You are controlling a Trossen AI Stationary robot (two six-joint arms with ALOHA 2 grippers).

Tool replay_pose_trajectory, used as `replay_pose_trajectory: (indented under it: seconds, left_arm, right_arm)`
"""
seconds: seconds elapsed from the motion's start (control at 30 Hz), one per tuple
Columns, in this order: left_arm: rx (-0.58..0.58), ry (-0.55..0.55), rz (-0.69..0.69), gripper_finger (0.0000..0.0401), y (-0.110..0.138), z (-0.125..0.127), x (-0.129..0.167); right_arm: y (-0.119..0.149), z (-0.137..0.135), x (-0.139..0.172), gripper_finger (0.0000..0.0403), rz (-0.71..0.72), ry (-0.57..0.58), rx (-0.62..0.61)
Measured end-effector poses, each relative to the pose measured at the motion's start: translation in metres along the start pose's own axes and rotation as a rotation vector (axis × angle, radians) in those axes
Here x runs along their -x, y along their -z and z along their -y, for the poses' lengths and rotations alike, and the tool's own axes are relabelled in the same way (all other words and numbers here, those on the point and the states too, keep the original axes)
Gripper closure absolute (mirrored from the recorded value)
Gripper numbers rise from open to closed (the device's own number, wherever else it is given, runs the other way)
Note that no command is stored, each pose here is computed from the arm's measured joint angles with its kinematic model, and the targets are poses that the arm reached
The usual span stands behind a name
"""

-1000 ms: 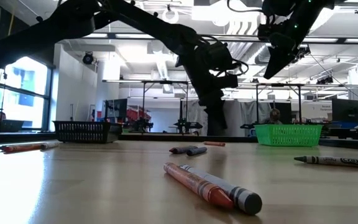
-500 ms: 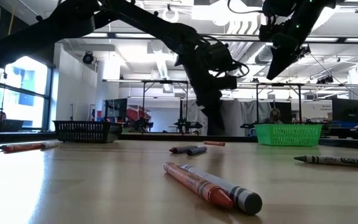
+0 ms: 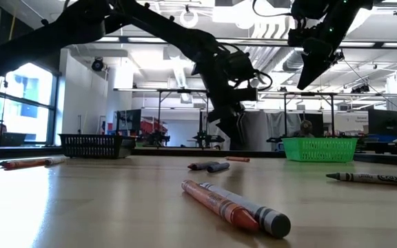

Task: Sort crayons
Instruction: Put the orange crayon into the black bin

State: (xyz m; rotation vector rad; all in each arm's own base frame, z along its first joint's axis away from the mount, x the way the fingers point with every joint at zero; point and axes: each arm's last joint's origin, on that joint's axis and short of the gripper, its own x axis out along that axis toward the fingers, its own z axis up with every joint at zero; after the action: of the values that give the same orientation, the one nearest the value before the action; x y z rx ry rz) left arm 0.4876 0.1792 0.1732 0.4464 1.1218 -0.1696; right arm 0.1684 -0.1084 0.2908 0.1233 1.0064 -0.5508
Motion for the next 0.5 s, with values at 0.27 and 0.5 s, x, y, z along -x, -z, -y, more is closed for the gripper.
replay_pose_trajectory:
  seconds: [0.27, 0.5]
  left_arm:
    - [0.004, 0.01, 0.035, 0.03, 0.003, -0.006, 0.001]
    - [0.004, 0.036, 0.034, 0.03, 0.005, -0.003, -0.011]
  right_arm:
    - [0.0, 0.0, 0.0, 0.03, 0.0, 0.0, 0.008]
    - [0.0, 0.0, 0.0, 0.03, 0.0, 0.0, 0.008]
